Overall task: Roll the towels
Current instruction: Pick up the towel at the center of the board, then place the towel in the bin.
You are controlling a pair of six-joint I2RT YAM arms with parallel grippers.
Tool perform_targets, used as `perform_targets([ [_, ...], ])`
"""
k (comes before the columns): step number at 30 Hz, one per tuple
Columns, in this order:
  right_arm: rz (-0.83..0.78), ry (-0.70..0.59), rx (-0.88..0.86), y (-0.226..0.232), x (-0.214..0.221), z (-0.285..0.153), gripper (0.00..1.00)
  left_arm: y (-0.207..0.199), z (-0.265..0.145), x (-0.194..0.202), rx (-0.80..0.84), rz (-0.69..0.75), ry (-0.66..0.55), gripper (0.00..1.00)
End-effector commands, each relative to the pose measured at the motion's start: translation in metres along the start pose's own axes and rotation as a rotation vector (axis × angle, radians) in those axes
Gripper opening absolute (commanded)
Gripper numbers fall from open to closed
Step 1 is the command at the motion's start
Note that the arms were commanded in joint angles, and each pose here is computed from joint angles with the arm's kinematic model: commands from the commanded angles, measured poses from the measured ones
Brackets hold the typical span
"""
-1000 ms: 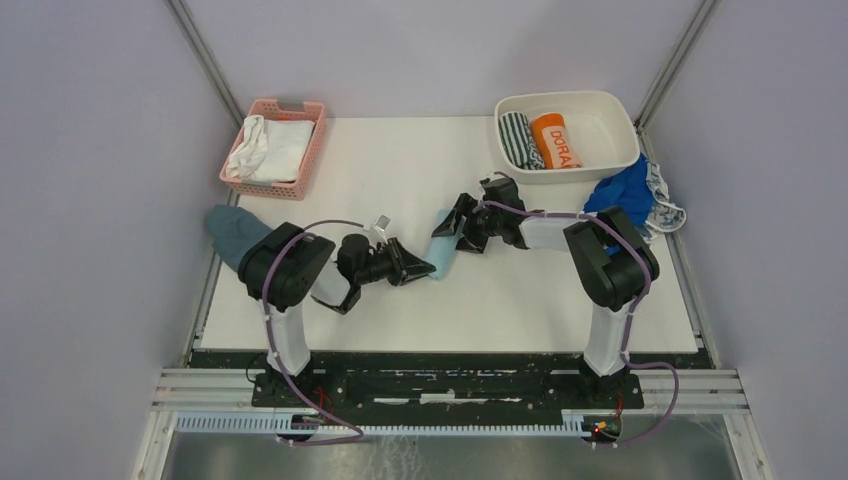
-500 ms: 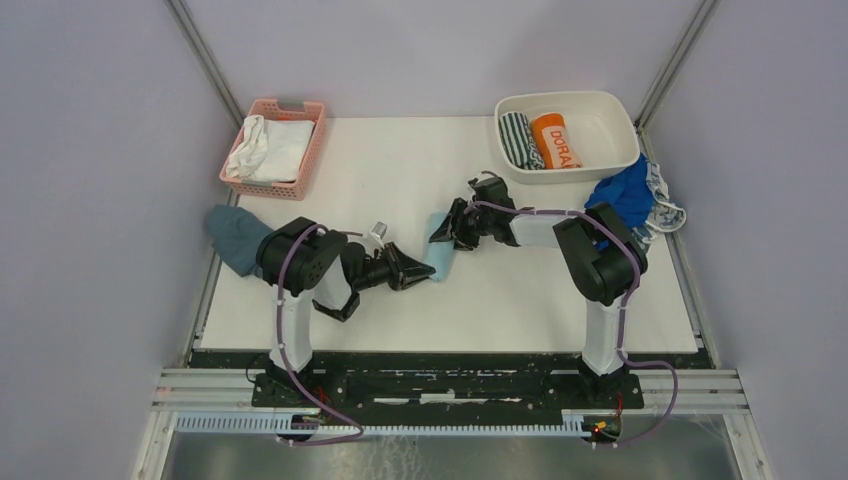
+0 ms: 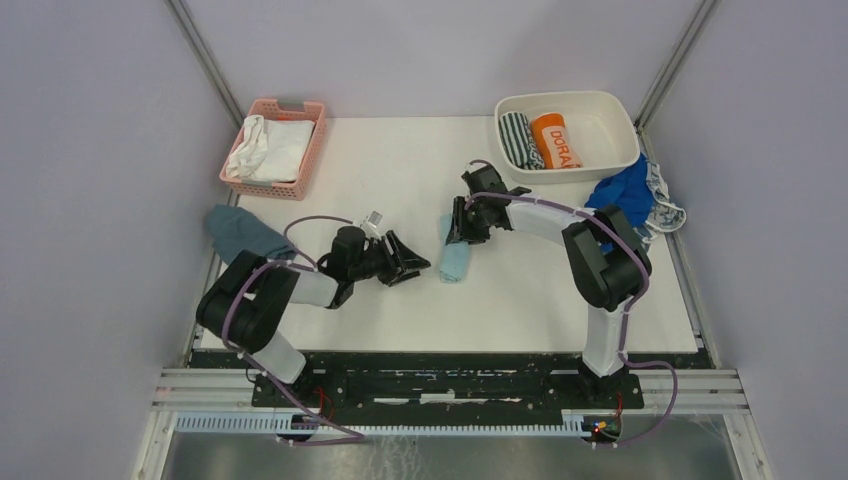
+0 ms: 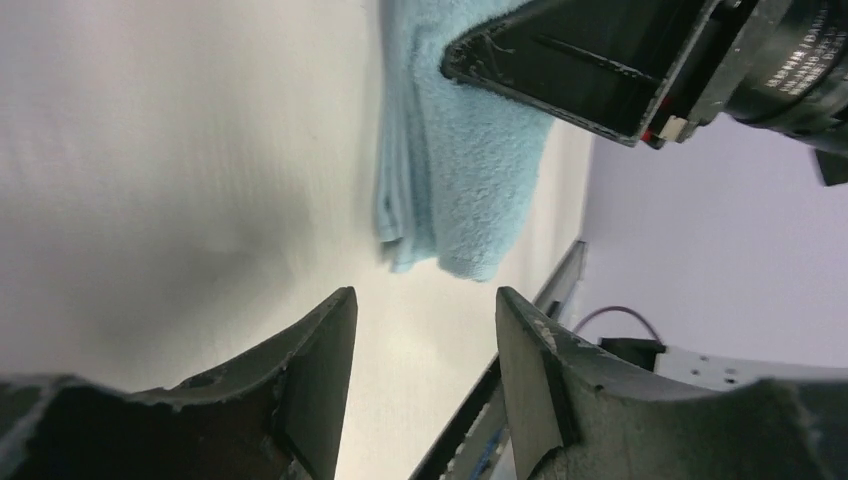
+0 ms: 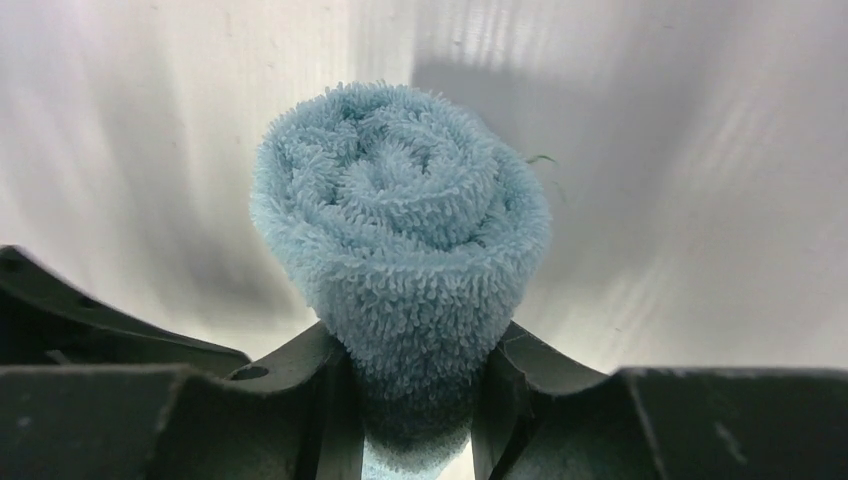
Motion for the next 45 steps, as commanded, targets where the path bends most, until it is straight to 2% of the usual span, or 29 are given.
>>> perform_targets([
  [1,-0.133,0.077,0.210,-0.020,0.003,-0.023,0.32,-0.002,-0.015,-0.011,-0.227,0.177,-0.073,0.61],
  [5,-0.222,0.086,0.333,-0.028,-0.005,-0.039,0.30,-0.027,-0.033,-0.025,-0.318,0.311,-0.167,0.65],
  [10,-0.361,0.083,0.490,-0.038,-0.023,-0.069,0.25,-0.073,-0.069,-0.045,-0.438,0.508,-0.326,0.75],
  [18,-0.417,-0.023,0.604,-0.070,-0.079,-0.136,0.15,-0.139,-0.119,-0.057,-0.445,0.744,-0.490,0.85],
  [23,-0.429,-0.093,0.675,-0.099,-0.123,-0.176,0.10,-0.142,-0.132,-0.062,-0.505,0.855,-0.517,0.86],
  [28,-0.394,-0.223,0.730,-0.147,-0.168,-0.218,0.08,-0.127,-0.133,-0.063,-0.560,0.874,-0.529,0.88],
  [32,-0.348,-0.327,0.745,-0.189,-0.199,-0.234,0.08,-0.118,-0.130,-0.066,-0.608,0.876,-0.517,0.88],
  [34,-0.327,-0.362,0.767,-0.210,-0.214,-0.237,0.07,-0.115,-0.129,-0.068,-0.633,0.873,-0.523,0.88],
  [41,-0.303,-0.493,0.774,-0.278,-0.246,-0.195,0.05,-0.105,-0.122,-0.073,-0.664,0.868,-0.506,0.88],
  [45,-0.277,-0.473,0.774,-0.311,-0.242,-0.153,0.05,-0.101,-0.118,-0.076,-0.681,0.847,-0.500,0.88],
])
Point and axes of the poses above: each gripper's point midway between its finger pads, its own z axis out along the fingers, its own y axis along the line the jaws close on, x = y × z, the point moved 9 cm from there along -z, back along the fingers, and after that the axes turned 12 degrees about -z, right-handed, at the moved point
